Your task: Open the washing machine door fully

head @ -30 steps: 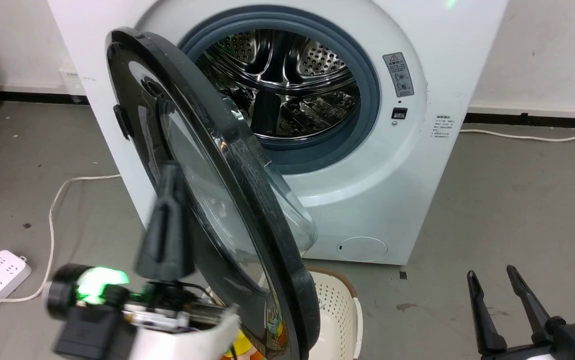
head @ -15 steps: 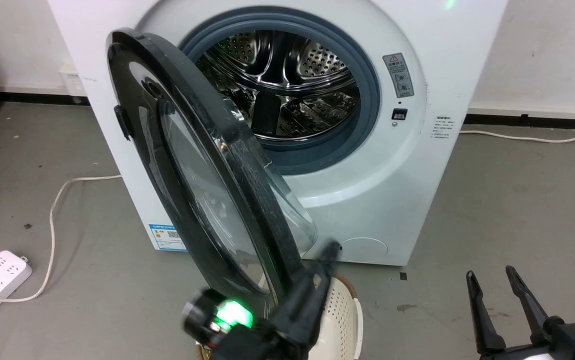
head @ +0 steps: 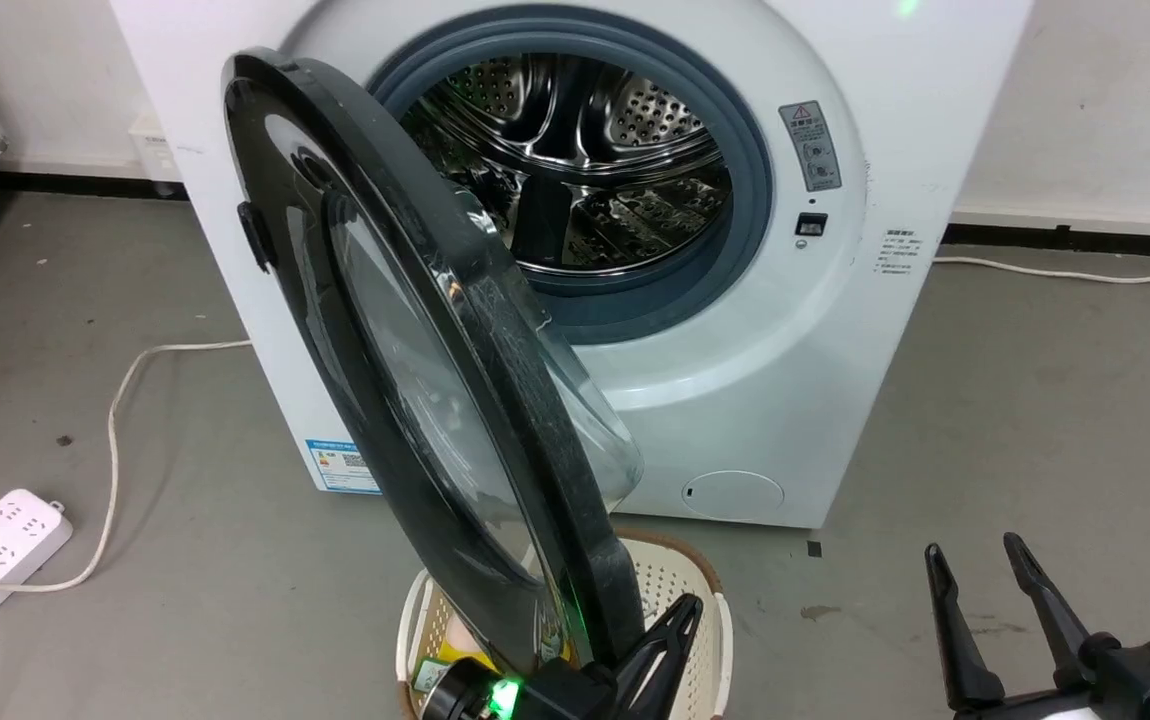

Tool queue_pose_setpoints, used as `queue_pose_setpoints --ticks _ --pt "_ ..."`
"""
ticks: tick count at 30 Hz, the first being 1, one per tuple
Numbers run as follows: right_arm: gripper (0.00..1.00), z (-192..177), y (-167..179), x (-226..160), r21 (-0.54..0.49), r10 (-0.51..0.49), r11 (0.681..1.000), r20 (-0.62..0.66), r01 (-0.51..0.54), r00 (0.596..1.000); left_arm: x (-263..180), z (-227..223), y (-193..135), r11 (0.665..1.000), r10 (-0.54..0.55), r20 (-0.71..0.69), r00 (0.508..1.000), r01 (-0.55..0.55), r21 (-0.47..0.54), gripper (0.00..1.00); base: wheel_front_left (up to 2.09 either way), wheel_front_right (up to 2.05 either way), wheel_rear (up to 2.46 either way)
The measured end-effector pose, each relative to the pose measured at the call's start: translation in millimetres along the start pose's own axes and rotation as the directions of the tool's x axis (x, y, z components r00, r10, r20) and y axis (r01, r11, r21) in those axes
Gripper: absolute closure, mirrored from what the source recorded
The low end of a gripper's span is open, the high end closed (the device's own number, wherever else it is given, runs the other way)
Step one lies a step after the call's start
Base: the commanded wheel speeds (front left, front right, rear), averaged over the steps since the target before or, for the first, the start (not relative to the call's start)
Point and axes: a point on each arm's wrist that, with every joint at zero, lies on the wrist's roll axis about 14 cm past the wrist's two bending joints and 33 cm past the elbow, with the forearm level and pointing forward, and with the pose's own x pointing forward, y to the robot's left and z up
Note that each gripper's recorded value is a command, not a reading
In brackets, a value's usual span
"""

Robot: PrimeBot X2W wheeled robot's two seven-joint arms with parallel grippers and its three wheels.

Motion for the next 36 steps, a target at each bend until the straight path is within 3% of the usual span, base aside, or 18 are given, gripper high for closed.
queue_pose_setpoints --ticks 9,22,27,36 --pt "0.00 -2.0 18.5 11.2 0.010 0.059 0.998 -0.002 -0.059 0.998 -13.1 -0.3 11.2 0.999 0.052 0.007 0.999 -0.052 0.014 1.00 0.00 0.00 0.00" --pt "0.00 -3.5 91.9 38.6 0.044 0.275 0.960 0.003 -0.275 0.961 -78.3 12.6 53.9 0.963 0.262 0.016 0.965 -0.262 0.067 1.00 0.00 0.00 0.00" --pt "0.00 -7.8 130.9 44.8 0.061 0.381 0.923 -0.004 -0.380 0.924 -103.4 23.5 78.6 0.916 0.390 0.052 0.919 -0.393 0.075 1.00 0.00 0.00 0.00" --pt "0.00 -21.3 175.1 63.4 0.088 0.503 0.862 -0.019 -0.499 0.864 -131.3 37.6 127.4 0.798 0.586 0.112 0.803 -0.595 0.094 1.00 0.00 0.00 0.00"
